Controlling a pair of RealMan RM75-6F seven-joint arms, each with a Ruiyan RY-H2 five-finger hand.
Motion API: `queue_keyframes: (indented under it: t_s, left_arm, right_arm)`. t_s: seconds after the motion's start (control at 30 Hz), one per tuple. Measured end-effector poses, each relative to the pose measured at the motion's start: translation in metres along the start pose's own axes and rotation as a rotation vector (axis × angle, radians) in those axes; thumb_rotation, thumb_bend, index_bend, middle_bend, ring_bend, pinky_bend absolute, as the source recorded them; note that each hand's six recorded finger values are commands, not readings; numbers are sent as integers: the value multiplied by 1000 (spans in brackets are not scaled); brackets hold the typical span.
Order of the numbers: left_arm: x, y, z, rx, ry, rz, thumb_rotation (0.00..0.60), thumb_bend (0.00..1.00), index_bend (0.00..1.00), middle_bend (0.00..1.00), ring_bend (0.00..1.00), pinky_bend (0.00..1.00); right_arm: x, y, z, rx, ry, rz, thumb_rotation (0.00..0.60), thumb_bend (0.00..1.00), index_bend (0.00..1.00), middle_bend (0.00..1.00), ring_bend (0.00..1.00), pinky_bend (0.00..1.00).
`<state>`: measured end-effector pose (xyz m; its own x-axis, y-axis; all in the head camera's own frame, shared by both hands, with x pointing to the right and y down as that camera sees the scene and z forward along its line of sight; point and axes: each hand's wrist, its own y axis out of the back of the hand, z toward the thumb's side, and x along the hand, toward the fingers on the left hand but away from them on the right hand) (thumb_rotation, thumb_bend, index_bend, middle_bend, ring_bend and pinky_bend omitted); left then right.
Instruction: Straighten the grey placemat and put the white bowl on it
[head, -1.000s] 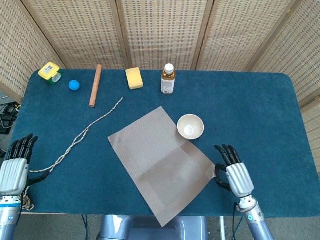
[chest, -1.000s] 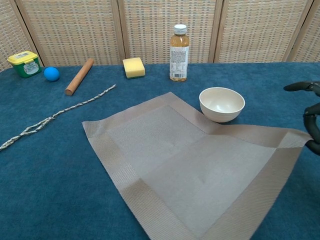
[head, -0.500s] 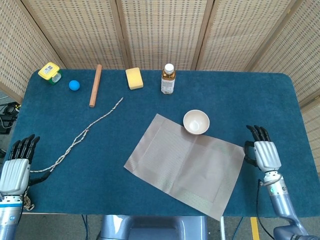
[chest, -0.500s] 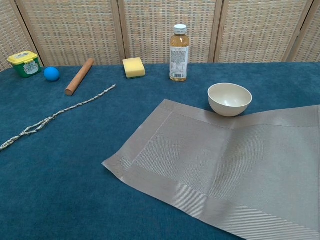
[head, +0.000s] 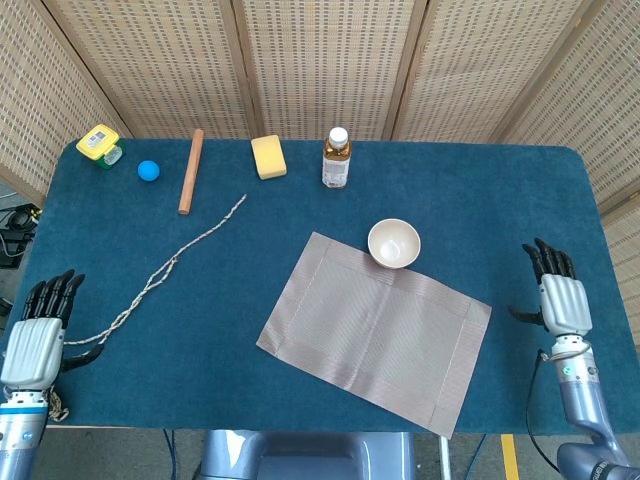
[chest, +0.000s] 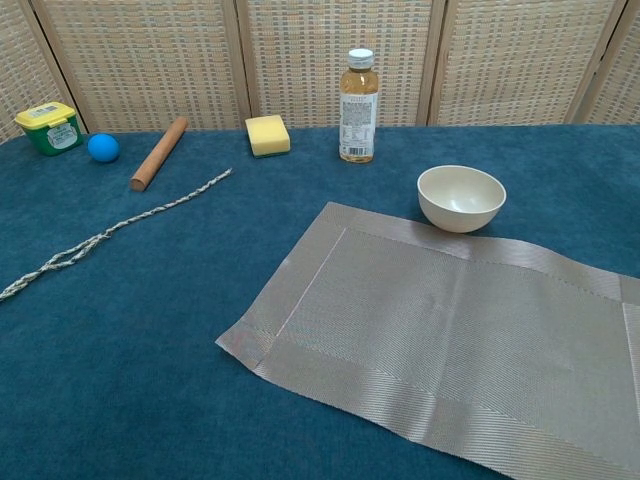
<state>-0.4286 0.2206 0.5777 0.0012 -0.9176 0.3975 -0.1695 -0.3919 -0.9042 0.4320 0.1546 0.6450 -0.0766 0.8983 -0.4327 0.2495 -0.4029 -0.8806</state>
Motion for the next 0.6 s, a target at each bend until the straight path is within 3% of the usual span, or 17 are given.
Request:
queue_keyframes:
  t_s: [0.17,0.3,0.6]
  left_arm:
    - [3,-1,6,-9,-27,0,600,0,6,0,0,0]
    - [12,-2,17,5,-84,-13,600,0,58,0,0,0]
    - [45,-14,75,114,-362,-52,600,0,223,0,0,0]
  right_arm:
    - [21,11,4,-56,5,-54,600,271,107,0,0,0]
    - [41,24,16,-95,64,-110,600,270,110,0,0,0]
    - [68,52,32,-148,163,-184,600,270,129,0,0,0]
